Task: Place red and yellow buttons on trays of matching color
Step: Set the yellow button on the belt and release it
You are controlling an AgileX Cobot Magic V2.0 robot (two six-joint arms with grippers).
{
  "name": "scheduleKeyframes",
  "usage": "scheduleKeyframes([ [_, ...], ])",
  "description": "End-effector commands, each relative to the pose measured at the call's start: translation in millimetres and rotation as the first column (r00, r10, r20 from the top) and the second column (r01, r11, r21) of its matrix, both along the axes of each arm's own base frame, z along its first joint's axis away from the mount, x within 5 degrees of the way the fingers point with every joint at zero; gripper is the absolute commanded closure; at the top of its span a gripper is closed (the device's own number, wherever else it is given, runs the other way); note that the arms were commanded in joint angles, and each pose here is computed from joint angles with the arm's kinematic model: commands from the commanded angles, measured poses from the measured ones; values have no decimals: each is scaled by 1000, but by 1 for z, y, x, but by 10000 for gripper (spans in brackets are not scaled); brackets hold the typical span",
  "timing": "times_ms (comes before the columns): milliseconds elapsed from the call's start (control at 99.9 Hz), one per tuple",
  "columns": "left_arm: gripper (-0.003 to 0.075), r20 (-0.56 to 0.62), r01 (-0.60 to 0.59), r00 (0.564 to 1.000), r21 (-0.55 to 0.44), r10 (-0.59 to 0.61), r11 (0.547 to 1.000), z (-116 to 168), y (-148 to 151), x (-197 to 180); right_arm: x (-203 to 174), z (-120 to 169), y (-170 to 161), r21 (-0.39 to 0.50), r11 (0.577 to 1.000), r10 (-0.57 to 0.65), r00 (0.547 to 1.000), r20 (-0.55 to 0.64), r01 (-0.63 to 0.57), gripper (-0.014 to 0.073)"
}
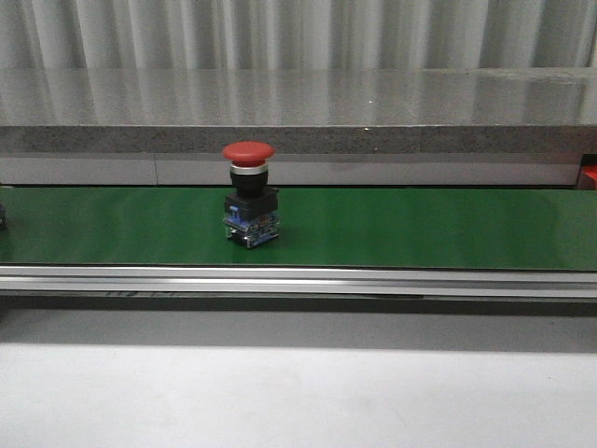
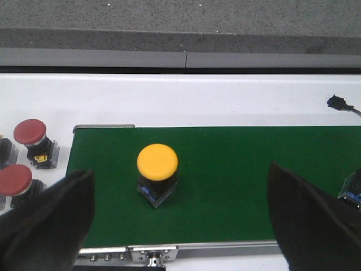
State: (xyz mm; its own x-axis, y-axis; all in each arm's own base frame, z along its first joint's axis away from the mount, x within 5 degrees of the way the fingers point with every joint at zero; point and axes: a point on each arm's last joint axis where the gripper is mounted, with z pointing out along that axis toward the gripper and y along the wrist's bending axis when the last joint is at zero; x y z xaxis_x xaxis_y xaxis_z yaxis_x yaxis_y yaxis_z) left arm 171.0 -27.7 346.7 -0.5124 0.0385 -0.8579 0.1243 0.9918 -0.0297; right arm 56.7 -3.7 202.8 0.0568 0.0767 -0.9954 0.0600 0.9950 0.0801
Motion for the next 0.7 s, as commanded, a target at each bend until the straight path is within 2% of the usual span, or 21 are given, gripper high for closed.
scheduleKeyframes([
  [0, 169, 140, 4, 990, -39, 2, 999, 4, 2, -16, -4, 16, 1, -21, 1000, 3, 992, 129, -1, 663],
  [60, 223, 155, 5, 988, -34, 1, 999, -6, 4, -28, -4, 17, 1, -22, 1000, 4, 990, 141, -1, 663],
  [130, 327, 160, 5, 987, -37, 1, 999, -17, 6, -39, -4, 17, 1, -22, 1000, 4, 990, 144, -1, 663],
  [330, 743, 176, 0, 984, -62, 11, 998, -39, 9, -56, -6, 29, 1, -19, 1000, 3, 988, 156, 0, 663],
  [420, 741, 176, -1, 984, -62, 11, 998, -41, 9, -57, -9, 49, 1, 8, 1000, 2, 990, 142, -3, 663],
  [490, 741, 177, 0, 984, -62, 11, 998, -41, 9, -57, -10, 68, 1, 58, 998, 8, 996, 84, -13, 663],
  [581, 741, 177, 0, 984, -62, 11, 998, -41, 9, -57, -7, 89, 4, 132, 991, 39, 997, -71, -30, 663],
  [691, 741, 177, 0, 984, -62, 11, 998, -41, 9, -57, 0, 119, 5, 134, 991, 62, 966, -253, -29, 663],
])
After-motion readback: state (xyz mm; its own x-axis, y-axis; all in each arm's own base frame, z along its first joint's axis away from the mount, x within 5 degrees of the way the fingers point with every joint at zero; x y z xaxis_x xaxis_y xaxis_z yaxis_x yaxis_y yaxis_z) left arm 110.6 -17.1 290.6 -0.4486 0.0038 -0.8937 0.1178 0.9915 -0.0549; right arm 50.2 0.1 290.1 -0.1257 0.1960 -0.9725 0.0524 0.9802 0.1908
